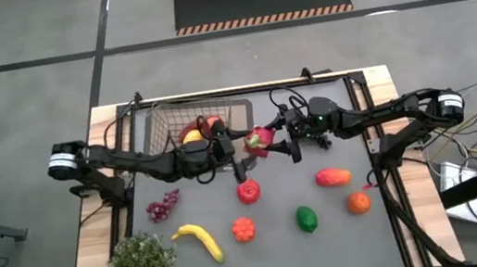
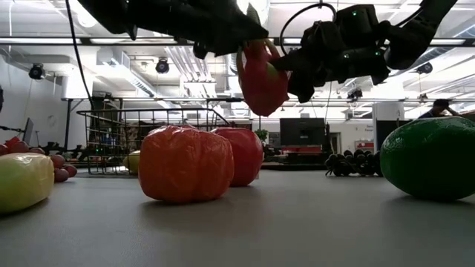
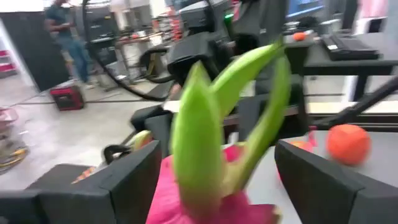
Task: Build produce basket
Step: Put the pink dragon fruit into the wire basket
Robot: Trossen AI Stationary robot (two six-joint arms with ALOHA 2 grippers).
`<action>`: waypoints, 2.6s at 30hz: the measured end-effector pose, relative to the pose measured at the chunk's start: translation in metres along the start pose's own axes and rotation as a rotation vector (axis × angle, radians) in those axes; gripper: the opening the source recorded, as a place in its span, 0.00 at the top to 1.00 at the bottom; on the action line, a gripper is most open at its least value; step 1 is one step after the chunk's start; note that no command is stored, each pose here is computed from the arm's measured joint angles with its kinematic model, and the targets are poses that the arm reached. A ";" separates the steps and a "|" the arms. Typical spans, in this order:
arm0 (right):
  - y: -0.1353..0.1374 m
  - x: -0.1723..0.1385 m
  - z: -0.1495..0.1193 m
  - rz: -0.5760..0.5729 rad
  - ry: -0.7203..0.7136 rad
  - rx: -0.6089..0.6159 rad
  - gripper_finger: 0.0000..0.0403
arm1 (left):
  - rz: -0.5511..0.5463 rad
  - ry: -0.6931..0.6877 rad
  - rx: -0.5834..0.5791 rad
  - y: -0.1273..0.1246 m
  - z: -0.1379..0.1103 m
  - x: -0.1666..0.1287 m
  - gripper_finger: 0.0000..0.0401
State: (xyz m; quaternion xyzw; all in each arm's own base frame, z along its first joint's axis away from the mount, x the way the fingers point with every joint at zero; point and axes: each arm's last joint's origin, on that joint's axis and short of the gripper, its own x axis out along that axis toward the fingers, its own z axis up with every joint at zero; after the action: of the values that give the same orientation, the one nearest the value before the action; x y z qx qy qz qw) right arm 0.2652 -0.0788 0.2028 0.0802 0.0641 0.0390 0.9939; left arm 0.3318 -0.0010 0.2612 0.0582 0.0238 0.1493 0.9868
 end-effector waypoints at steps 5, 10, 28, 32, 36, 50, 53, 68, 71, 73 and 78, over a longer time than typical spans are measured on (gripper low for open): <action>0.000 0.000 0.000 0.000 0.000 -0.002 0.27 | 0.043 -0.004 -0.003 0.002 0.002 -0.001 0.48; 0.000 0.000 0.000 -0.004 -0.001 0.000 0.25 | 0.042 -0.007 -0.004 0.002 0.003 -0.002 0.78; 0.001 -0.002 0.004 0.002 -0.017 0.065 0.09 | 0.043 -0.014 -0.007 0.002 0.005 -0.003 0.99; 0.001 -0.002 0.004 0.003 -0.016 0.087 0.09 | 0.043 -0.011 -0.006 0.002 0.005 -0.002 1.00; 0.001 -0.002 0.004 0.011 -0.010 0.113 0.09 | 0.041 -0.009 -0.005 0.002 0.004 -0.002 1.00; 0.001 -0.001 0.003 0.008 -0.001 0.049 0.14 | 0.033 0.000 -0.001 0.002 0.003 -0.003 1.00; 0.001 -0.001 0.003 0.008 0.000 0.055 0.19 | 0.033 0.000 -0.001 0.002 0.003 -0.003 1.00; 0.002 -0.004 0.007 0.001 -0.013 0.120 0.02 | 0.069 0.015 0.009 0.003 0.002 -0.002 1.00; 0.003 -0.008 0.014 -0.001 -0.041 0.123 0.02 | 0.123 0.035 0.028 0.006 0.004 -0.006 1.00; 0.004 -0.014 0.021 -0.001 -0.068 0.134 0.02 | 0.173 0.046 0.045 0.010 0.011 -0.012 1.00; 0.003 -0.031 0.033 -0.039 -0.070 0.144 0.02 | 0.359 0.127 0.123 0.028 0.033 -0.043 1.00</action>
State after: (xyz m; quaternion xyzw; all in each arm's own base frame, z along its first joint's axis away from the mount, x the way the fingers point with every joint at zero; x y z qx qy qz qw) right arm 0.2383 -0.0836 0.2397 0.1517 0.0335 0.0123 0.9878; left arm 0.2847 0.0097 0.2988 0.1120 0.0843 0.3245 0.9355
